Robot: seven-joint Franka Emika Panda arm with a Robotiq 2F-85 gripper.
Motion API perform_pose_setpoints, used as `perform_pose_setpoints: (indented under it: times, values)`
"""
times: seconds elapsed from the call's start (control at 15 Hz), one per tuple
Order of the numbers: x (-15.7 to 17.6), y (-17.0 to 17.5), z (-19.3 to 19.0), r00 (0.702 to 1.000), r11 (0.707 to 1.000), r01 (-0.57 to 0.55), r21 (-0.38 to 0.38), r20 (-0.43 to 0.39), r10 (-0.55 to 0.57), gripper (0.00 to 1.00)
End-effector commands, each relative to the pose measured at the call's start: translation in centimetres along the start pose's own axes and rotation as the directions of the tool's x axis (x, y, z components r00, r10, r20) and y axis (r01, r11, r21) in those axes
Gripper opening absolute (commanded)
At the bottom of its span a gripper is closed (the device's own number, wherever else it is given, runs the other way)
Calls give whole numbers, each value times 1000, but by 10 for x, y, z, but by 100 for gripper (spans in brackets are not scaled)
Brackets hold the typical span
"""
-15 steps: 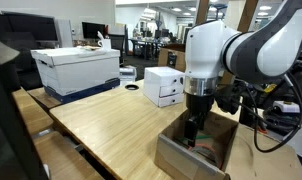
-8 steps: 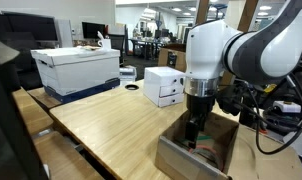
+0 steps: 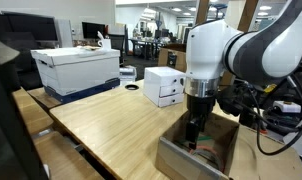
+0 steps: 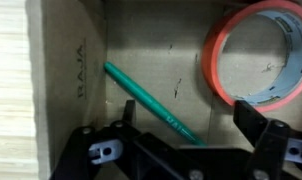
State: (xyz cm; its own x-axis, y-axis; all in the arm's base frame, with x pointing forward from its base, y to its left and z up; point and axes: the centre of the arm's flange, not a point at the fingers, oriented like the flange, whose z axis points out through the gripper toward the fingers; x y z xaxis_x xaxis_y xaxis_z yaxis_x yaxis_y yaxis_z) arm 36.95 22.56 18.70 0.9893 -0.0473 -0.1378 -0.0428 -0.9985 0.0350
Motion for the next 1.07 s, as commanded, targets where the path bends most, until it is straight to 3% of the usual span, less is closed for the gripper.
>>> perform_pose_setpoints:
  times: [0.0, 0.33, 1.0]
  values:
    - [-5, 6, 4, 1000, 1000, -17, -1, -8, 17, 100]
    - [-11, 6, 5, 998, 998, -64, 9, 11, 64, 100]
    - [-19, -4, -1, 998, 998, -56, 11, 3, 56, 100]
